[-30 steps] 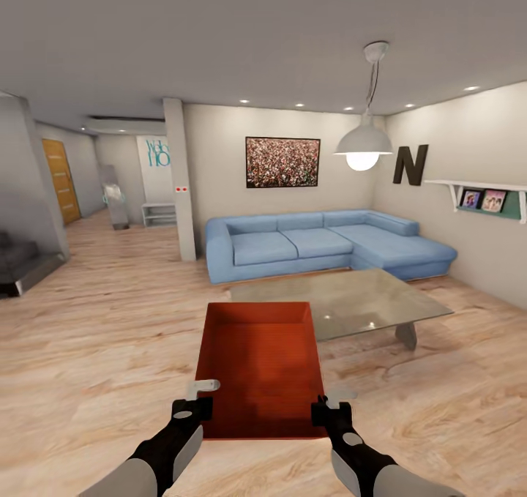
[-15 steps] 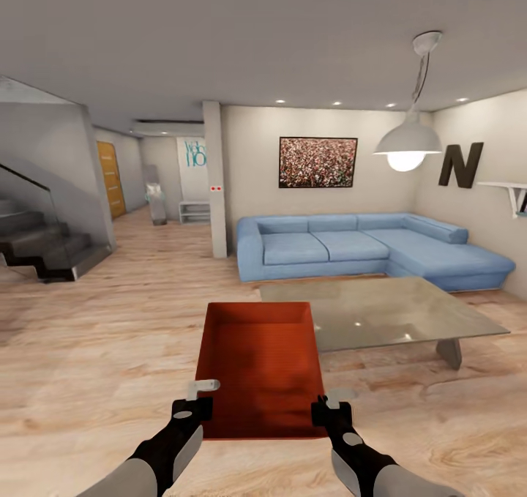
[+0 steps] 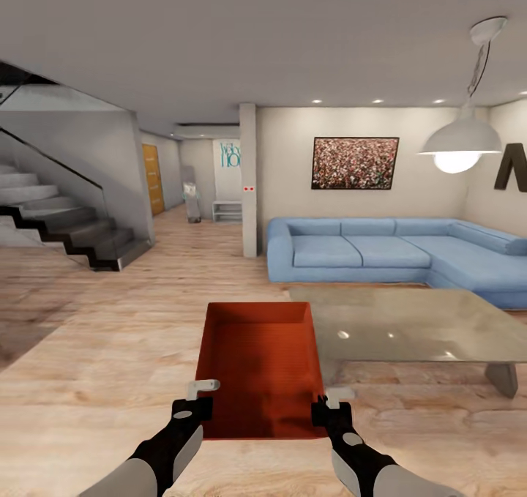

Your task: Move the two storage containers from the living room to the garage. In the garage, place one container on the floor and stack the other container on top of it (either order is fine).

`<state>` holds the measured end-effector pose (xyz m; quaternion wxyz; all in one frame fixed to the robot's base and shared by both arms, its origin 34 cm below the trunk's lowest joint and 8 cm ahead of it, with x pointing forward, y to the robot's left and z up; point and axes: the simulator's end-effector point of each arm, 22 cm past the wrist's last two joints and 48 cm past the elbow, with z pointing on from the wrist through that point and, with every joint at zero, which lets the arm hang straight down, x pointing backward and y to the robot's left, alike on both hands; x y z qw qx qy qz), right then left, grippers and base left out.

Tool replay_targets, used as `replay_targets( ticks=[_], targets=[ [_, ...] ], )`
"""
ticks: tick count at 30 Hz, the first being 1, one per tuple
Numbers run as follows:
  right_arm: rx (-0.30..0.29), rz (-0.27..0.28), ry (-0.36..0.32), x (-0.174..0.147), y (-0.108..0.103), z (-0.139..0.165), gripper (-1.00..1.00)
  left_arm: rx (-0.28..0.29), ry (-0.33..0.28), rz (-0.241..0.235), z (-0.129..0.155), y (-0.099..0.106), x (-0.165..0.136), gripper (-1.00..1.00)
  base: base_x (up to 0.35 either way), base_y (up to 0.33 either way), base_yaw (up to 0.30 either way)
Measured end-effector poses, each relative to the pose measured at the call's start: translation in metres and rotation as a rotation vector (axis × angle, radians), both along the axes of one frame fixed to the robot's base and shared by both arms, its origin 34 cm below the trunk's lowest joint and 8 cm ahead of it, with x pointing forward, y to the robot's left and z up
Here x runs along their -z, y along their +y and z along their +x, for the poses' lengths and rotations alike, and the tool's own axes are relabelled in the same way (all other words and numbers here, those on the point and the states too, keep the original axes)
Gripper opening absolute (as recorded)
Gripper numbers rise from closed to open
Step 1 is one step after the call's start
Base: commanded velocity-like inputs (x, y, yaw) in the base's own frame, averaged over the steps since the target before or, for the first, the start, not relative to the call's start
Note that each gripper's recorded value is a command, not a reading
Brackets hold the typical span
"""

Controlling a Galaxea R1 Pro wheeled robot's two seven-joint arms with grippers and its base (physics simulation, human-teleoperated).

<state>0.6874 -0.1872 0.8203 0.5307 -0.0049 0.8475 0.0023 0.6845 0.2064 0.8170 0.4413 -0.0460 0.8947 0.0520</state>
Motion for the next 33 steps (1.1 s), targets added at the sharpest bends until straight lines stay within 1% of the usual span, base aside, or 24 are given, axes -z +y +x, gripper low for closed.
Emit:
replay_targets(
  ticks=[33],
  targets=[
    [0.000, 0.000, -0.014, -0.0078, 0.0000, 0.0015, -1.00, 0.000, -0.014, 0.000, 0.0015, 0.0000, -0.0076, -1.00, 0.000, 0.000, 0.295]
  ],
)
